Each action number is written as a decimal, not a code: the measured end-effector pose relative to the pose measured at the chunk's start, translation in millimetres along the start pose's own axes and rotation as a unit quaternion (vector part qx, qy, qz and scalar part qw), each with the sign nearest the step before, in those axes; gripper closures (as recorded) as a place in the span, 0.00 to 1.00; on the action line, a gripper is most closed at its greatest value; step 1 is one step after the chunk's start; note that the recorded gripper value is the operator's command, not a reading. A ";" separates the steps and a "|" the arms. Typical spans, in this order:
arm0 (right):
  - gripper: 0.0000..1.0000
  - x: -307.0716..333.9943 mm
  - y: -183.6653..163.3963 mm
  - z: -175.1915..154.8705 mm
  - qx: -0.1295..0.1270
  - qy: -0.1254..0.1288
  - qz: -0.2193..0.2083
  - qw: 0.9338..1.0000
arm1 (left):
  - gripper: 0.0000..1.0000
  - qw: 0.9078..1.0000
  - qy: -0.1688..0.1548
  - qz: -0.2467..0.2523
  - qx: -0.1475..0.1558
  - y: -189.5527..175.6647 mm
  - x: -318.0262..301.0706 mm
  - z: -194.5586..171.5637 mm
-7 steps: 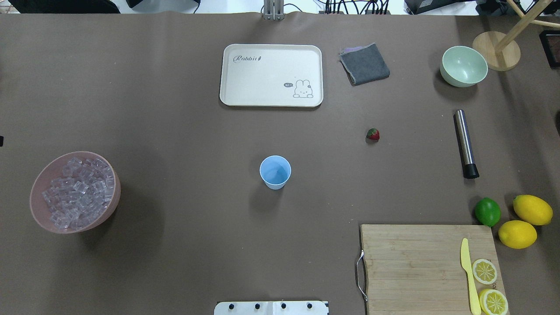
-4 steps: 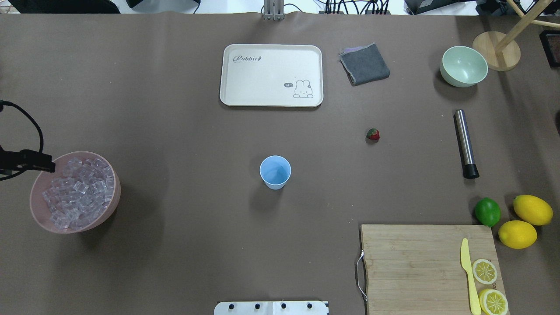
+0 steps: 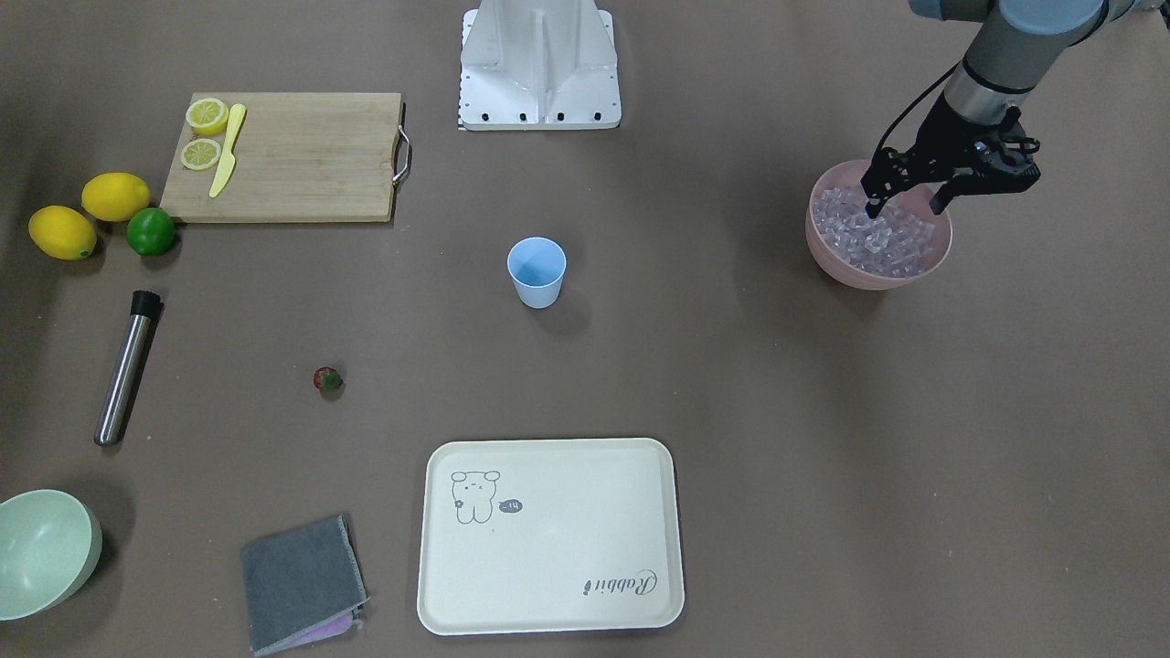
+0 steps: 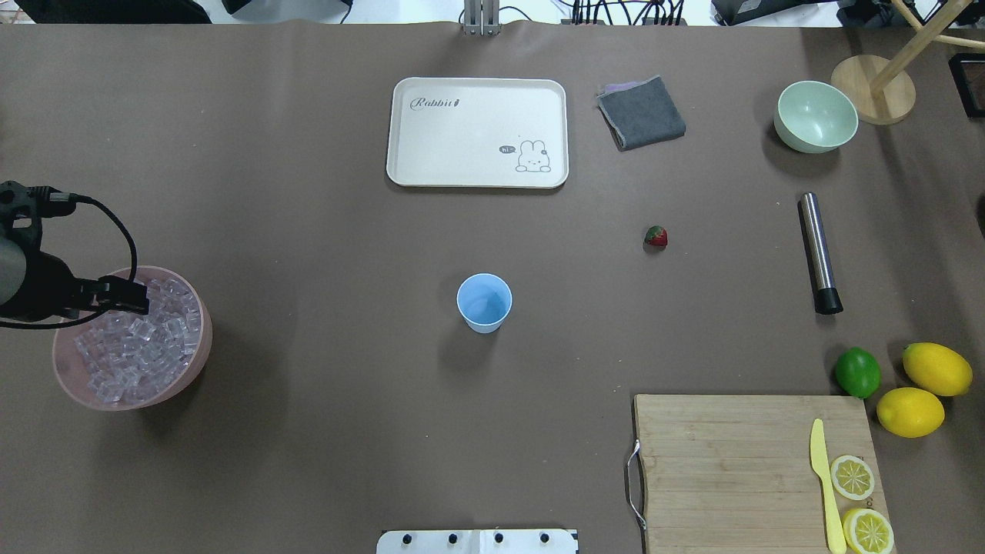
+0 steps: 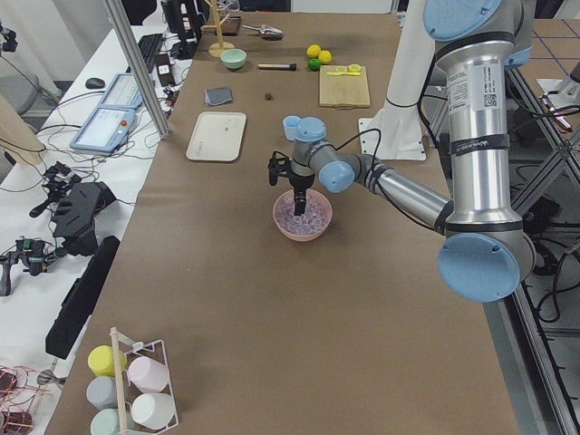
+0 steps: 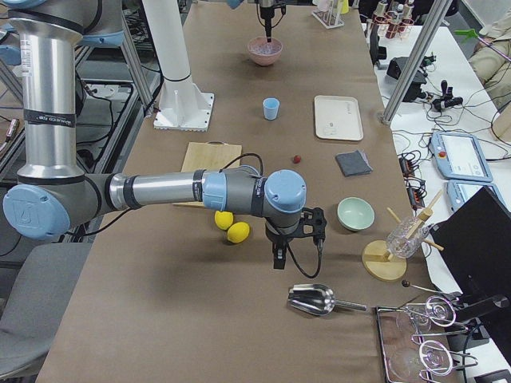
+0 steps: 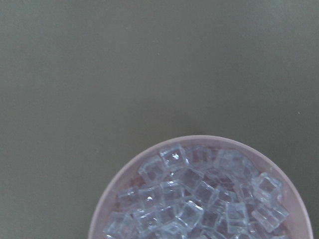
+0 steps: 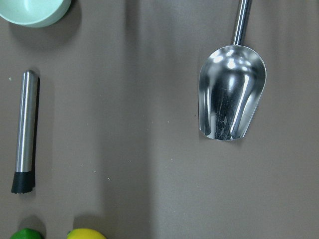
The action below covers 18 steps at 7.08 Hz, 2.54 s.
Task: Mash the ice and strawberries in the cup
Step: 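Move the left gripper over the pink bowl of ice cubes, then lower the left gripper into the bowl and grasp an ice cube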
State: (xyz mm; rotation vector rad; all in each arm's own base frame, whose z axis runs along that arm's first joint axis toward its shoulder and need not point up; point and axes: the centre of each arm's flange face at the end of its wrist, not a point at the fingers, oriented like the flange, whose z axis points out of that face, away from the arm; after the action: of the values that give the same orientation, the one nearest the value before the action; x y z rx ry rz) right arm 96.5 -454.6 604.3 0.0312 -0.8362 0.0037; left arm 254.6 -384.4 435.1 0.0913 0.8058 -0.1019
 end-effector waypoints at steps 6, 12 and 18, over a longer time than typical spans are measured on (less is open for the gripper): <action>0.00 0.5 0.2 3.0 -0.003 0.001 0.000 1.000 | 0.12 1.000 -0.019 -0.011 -0.011 -3.3 9.1 39.0; 0.00 -0.3 0.3 2.3 -0.002 0.001 -0.001 1.000 | 0.12 0.999 -0.036 -0.018 -0.030 15.0 -5.7 50.6; 0.00 -0.5 0.3 1.1 -0.001 0.002 -0.001 1.000 | 0.23 0.998 -0.037 -0.020 -0.044 28.2 3.5 61.8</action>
State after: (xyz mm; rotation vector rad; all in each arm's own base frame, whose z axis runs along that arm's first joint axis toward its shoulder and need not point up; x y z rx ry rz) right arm 95.3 -454.3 604.6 0.0296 -0.8318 0.0003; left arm 304.7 -364.1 476.3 -0.0124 0.7368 -0.1061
